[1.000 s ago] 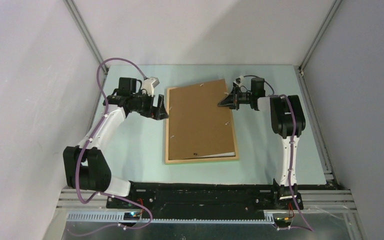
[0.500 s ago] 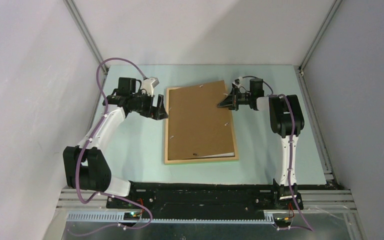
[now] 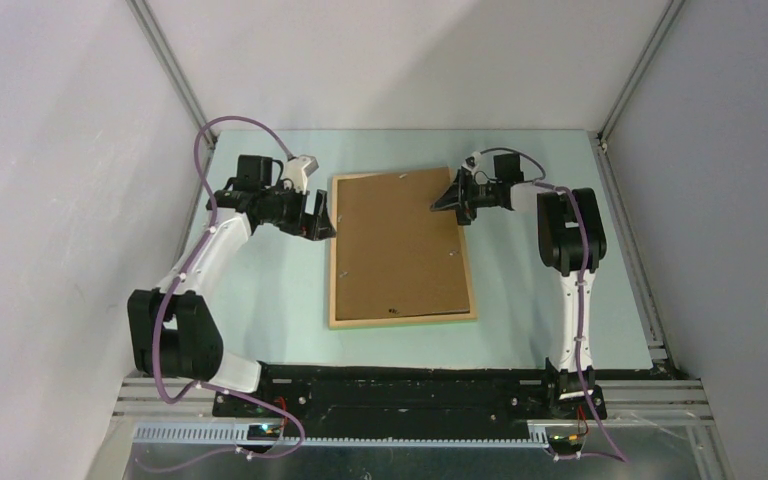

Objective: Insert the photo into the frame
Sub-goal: Place the photo frame item in the photo frame.

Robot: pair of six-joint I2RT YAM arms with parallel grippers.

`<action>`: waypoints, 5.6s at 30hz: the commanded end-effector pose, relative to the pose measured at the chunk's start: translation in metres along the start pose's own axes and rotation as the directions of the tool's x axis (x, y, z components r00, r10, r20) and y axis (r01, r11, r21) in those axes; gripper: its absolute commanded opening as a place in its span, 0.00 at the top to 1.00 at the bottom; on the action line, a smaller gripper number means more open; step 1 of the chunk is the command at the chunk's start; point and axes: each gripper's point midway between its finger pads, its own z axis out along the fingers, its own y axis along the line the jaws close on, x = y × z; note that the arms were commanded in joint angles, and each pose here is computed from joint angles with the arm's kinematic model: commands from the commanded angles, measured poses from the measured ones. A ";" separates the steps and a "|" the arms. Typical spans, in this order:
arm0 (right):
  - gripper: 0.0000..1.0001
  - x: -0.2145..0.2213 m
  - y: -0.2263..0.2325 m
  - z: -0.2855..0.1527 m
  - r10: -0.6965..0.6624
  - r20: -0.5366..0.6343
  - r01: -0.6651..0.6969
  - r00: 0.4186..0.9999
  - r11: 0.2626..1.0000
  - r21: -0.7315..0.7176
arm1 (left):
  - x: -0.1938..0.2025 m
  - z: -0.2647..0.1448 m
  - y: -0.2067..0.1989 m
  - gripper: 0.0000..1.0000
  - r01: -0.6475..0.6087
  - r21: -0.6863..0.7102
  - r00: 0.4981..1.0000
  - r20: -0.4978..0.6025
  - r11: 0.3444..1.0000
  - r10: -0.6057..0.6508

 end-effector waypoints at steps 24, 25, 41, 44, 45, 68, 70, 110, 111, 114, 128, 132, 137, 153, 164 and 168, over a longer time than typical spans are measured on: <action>0.01 0.001 0.007 -0.015 -0.273 -0.110 0.290 0.956 0.818 0.497 | 0.004 0.011 0.007 0.08 -0.028 0.033 0.999 -0.017 0.999 0.029; 0.01 0.001 0.008 -0.015 -0.278 -0.113 0.296 0.954 0.814 0.500 | 0.004 0.011 0.007 0.08 -0.029 0.033 0.999 -0.017 0.999 0.030; 0.01 0.003 0.004 0.004 -0.278 -0.173 0.327 0.945 0.797 0.508 | 0.010 0.020 0.019 0.09 0.005 -0.002 0.999 -0.050 1.000 -0.005; 0.01 0.004 0.003 0.006 -0.277 -0.177 0.329 0.944 0.795 0.510 | 0.011 0.025 0.021 0.09 0.022 -0.005 0.998 -0.057 1.000 -0.022; 0.01 0.005 0.003 0.007 -0.277 -0.179 0.329 0.944 0.793 0.512 | 0.010 0.027 0.023 0.09 0.030 -0.007 0.998 -0.057 1.000 -0.030; 0.01 0.000 0.008 -0.011 -0.362 -0.258 0.434 0.896 0.583 0.687 | 0.015 0.039 0.033 0.08 0.054 -0.027 0.995 -0.084 0.998 -0.056; 0.01 -0.001 0.010 -0.012 -0.365 -0.256 0.434 0.895 0.582 0.688 | 0.015 0.039 0.033 0.08 0.052 -0.028 0.995 -0.084 0.998 -0.054; 0.03 -0.062 0.008 -0.013 -0.620 -0.356 0.656 0.699 0.359 0.664 | 0.011 0.042 0.037 0.07 0.061 -0.038 0.994 -0.086 0.997 -0.064; 0.03 -0.063 0.009 -0.011 -0.624 -0.354 0.659 0.696 0.362 0.659 | 0.011 0.043 0.037 0.07 0.061 -0.037 0.994 -0.086 0.997 -0.064; 0.03 -0.063 0.004 -0.006 -0.629 -0.356 0.671 0.691 0.375 0.640 | 0.011 0.043 0.037 0.07 0.060 -0.036 0.994 -0.086 0.998 -0.063; 0.04 -0.056 -0.015 0.002 -0.604 -0.365 0.671 0.709 0.419 0.611 | 0.013 0.044 0.037 0.08 0.059 -0.032 0.994 -0.092 0.998 -0.061; 0.04 -0.053 -0.020 0.002 -0.596 -0.370 0.671 0.713 0.426 0.607 | 0.015 0.044 0.036 0.08 0.059 -0.027 0.994 -0.094 0.998 -0.061; 0.05 -0.049 -0.020 0.001 -0.587 -0.371 0.668 0.720 0.439 0.601 | 0.016 0.043 0.036 0.08 0.055 -0.029 0.994 -0.096 0.998 -0.058; 0.08 -0.030 -0.014 0.001 -0.546 -0.343 0.632 0.764 0.528 0.568 | 0.017 0.039 0.035 0.08 0.045 -0.038 0.995 -0.090 0.998 -0.049; 0.09 -0.028 -0.010 -0.003 -0.517 -0.314 0.595 0.796 0.575 0.562 | 0.019 0.038 0.035 0.08 0.043 -0.040 0.995 -0.091 0.998 -0.046; 0.09 -0.026 -0.007 -0.004 -0.502 -0.297 0.574 0.812 0.596 0.561 | 0.020 0.038 0.035 0.08 0.044 -0.038 0.994 -0.093 0.998 -0.048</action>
